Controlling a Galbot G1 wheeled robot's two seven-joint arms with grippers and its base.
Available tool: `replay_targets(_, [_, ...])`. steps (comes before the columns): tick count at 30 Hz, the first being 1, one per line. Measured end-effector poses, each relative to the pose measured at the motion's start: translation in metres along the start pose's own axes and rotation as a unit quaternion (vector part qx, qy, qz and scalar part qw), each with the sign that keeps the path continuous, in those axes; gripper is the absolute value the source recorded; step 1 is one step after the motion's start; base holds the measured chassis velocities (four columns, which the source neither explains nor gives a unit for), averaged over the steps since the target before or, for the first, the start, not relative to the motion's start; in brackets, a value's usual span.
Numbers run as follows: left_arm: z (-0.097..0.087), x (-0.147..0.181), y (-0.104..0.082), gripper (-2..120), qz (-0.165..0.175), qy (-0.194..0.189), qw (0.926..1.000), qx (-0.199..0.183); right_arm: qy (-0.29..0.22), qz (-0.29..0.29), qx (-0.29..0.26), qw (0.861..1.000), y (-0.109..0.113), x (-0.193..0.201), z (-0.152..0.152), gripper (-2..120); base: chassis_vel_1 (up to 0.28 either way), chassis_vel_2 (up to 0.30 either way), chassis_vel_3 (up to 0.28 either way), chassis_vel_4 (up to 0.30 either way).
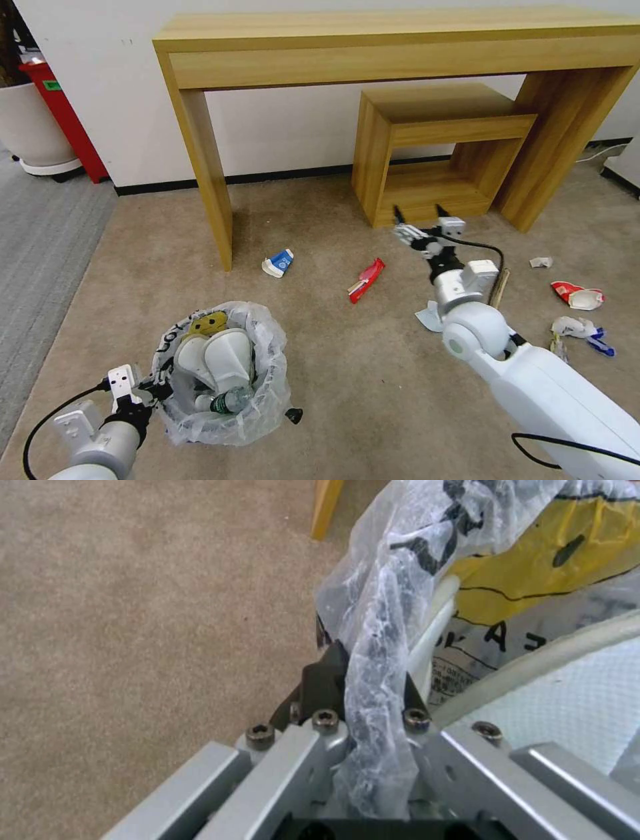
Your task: Pick up the trash bin and place the garbage on the floor into it.
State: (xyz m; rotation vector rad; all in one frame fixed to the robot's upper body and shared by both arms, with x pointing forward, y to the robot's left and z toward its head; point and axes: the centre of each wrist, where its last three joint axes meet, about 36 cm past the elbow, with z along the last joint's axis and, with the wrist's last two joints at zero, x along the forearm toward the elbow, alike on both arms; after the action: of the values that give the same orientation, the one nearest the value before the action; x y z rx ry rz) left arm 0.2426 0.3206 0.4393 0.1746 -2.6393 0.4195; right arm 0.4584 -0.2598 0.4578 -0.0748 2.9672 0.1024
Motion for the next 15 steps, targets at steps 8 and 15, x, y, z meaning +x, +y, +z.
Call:
replay_targets(8, [-0.002,-0.002,0.002,1,0.000,-0.002,1.0000,-0.005,0.003,0.047,0.018,0.999,-0.025,0.018,0.006,100,0.000,0.000,0.000,0.000])
replay_targets(15, [0.000,-0.005,0.004,1,-0.002,0.000,1.0000,-0.005,0.002,0.063,0.035,0.997,-0.033,0.027,0.015,100,0.000,0.000,0.000,0.000])
